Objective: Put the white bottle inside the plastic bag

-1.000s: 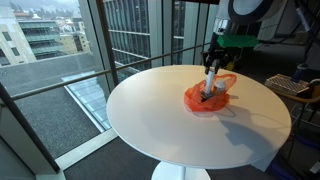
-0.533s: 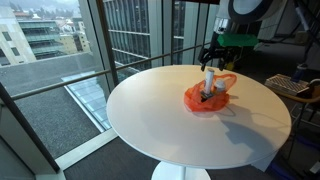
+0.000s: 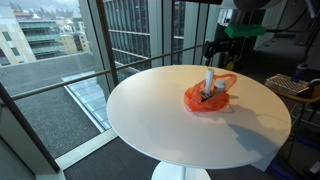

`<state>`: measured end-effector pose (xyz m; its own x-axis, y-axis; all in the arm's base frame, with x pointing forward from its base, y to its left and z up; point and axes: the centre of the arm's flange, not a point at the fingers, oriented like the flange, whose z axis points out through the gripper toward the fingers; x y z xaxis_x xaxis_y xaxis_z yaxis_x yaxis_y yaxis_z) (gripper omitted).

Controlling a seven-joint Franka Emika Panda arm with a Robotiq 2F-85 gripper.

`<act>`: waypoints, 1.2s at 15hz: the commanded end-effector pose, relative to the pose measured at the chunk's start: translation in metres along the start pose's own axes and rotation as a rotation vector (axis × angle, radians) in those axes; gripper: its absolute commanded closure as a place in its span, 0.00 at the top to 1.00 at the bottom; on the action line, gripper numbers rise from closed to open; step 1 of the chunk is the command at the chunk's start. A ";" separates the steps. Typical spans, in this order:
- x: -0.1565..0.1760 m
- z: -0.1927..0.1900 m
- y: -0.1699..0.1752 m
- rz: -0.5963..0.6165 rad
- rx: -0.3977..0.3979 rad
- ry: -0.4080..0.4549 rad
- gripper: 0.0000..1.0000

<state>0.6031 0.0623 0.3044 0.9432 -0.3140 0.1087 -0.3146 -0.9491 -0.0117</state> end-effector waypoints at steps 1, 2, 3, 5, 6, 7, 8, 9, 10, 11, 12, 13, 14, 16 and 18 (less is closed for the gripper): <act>-0.014 -0.028 0.020 -0.094 -0.015 -0.041 1.00; -0.018 -0.032 0.025 -0.116 -0.025 -0.051 1.00; -0.021 -0.036 0.029 -0.136 -0.031 -0.059 1.00; -0.028 -0.044 0.039 -0.165 -0.047 -0.076 1.00; -0.031 -0.047 0.044 -0.175 -0.057 -0.082 1.00; -0.034 -0.051 0.049 -0.185 -0.064 -0.089 1.00; -0.037 -0.057 0.054 -0.191 -0.070 -0.092 1.00; -0.041 -0.064 0.058 -0.198 -0.074 -0.096 1.00; -0.045 -0.070 0.063 -0.202 -0.077 -0.096 1.00; -0.048 -0.077 0.066 -0.209 -0.078 -0.095 1.00; -0.053 -0.083 0.070 -0.221 -0.076 -0.093 1.00; -0.057 -0.090 0.073 -0.240 -0.070 -0.097 1.00; -0.061 -0.096 0.075 -0.257 -0.067 -0.104 1.00; -0.069 -0.107 0.078 -0.286 -0.067 -0.124 1.00; -0.075 -0.114 0.079 -0.297 -0.066 -0.133 1.00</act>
<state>0.5153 0.0159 0.3937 0.9979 -0.0617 -0.0211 -0.0601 -0.9956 0.0720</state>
